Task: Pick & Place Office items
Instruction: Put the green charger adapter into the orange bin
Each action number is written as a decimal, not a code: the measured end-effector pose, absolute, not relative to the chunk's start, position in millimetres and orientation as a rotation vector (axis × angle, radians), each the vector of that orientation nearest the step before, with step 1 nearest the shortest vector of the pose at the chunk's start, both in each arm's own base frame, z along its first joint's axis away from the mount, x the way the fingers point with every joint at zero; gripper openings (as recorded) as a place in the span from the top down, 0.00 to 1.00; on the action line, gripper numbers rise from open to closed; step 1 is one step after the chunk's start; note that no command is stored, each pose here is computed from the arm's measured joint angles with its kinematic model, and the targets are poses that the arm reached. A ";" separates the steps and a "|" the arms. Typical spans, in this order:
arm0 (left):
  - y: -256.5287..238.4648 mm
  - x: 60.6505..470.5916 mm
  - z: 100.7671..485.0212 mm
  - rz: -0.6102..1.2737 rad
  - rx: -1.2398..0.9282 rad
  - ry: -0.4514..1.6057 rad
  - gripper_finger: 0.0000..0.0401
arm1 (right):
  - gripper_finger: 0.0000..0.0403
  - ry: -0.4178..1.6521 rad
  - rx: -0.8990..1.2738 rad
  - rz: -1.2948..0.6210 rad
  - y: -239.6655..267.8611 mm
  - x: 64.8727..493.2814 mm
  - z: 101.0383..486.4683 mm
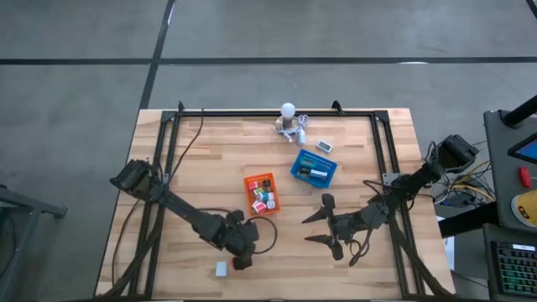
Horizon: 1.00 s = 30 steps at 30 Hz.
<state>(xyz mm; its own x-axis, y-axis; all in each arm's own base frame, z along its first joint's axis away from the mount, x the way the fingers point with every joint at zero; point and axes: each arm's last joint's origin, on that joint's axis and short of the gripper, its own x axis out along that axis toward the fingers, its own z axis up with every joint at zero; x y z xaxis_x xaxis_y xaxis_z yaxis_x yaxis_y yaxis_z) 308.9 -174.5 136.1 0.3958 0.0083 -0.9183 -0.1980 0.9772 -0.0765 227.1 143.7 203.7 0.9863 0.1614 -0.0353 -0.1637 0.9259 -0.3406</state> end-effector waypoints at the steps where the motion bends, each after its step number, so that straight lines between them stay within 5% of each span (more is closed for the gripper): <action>1: -175.7 308.2 136.1 0.126 -0.179 1.159 0.70 | 0.44 0.007 -0.346 0.167 143.7 227.1 203.7; 19: -193.4 297.0 143.9 0.254 0.118 0.884 0.70 | 0.44 0.013 -0.339 0.176 143.4 226.3 201.7; 30: -173.1 276.3 157.1 0.089 0.114 0.550 0.70 | 0.44 0.010 -0.339 0.284 145.1 224.7 197.5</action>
<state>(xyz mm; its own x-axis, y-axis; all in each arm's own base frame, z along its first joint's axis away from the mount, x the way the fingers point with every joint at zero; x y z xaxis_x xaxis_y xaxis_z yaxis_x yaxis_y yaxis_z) 276.3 -173.1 157.1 0.8491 0.1149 -0.5156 -0.0537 0.9898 0.1322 224.7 145.1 197.5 0.9603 0.2730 -0.0575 -0.2765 0.9037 -0.3269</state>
